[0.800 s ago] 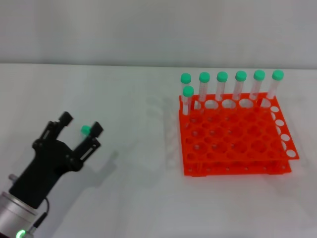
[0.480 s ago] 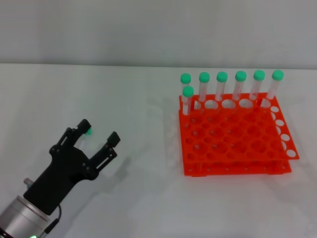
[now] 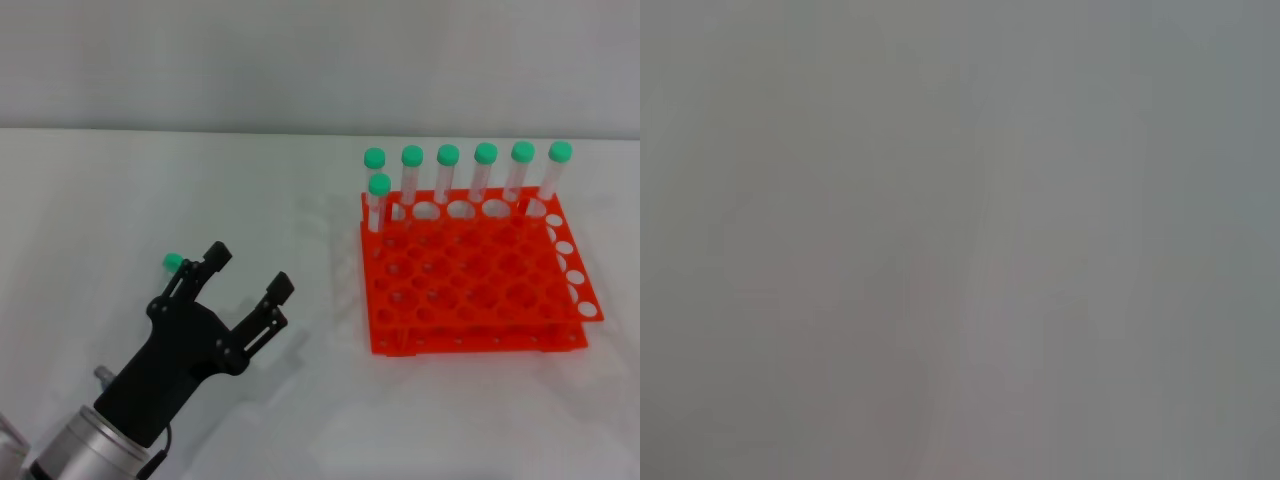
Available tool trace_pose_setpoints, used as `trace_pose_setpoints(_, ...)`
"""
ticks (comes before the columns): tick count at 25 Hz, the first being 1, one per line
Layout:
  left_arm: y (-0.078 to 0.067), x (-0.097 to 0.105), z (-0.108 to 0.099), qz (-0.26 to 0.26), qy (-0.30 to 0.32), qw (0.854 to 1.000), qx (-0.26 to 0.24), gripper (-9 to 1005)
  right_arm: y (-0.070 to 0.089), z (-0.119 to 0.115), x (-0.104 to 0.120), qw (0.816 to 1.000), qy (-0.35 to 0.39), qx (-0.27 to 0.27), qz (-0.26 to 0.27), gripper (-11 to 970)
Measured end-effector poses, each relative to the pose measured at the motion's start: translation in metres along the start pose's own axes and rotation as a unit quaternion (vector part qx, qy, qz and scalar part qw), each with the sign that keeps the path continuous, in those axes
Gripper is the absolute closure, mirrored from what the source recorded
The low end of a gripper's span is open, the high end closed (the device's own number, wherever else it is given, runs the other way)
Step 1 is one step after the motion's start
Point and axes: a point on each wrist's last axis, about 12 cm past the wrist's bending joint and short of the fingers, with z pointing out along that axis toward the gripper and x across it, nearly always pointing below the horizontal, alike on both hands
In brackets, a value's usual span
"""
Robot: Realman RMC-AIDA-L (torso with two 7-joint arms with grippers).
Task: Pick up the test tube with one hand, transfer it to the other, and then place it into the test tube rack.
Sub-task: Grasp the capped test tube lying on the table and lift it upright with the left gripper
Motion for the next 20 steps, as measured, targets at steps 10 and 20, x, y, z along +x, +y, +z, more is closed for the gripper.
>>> trace_pose_setpoints(10, -0.002, -0.001, 0.002, -0.02, -0.008, 1.0, 0.001, 118, 0.011, 0.009, -0.001, 1.0, -0.021, -0.021, 0.01, 108)
trace_pose_setpoints(20, 0.069, -0.041, -0.022, -0.158, 0.01, 0.987, -0.004, 118, 0.006, 0.017, -0.005, 0.999, -0.045, -0.006, 0.002, 110)
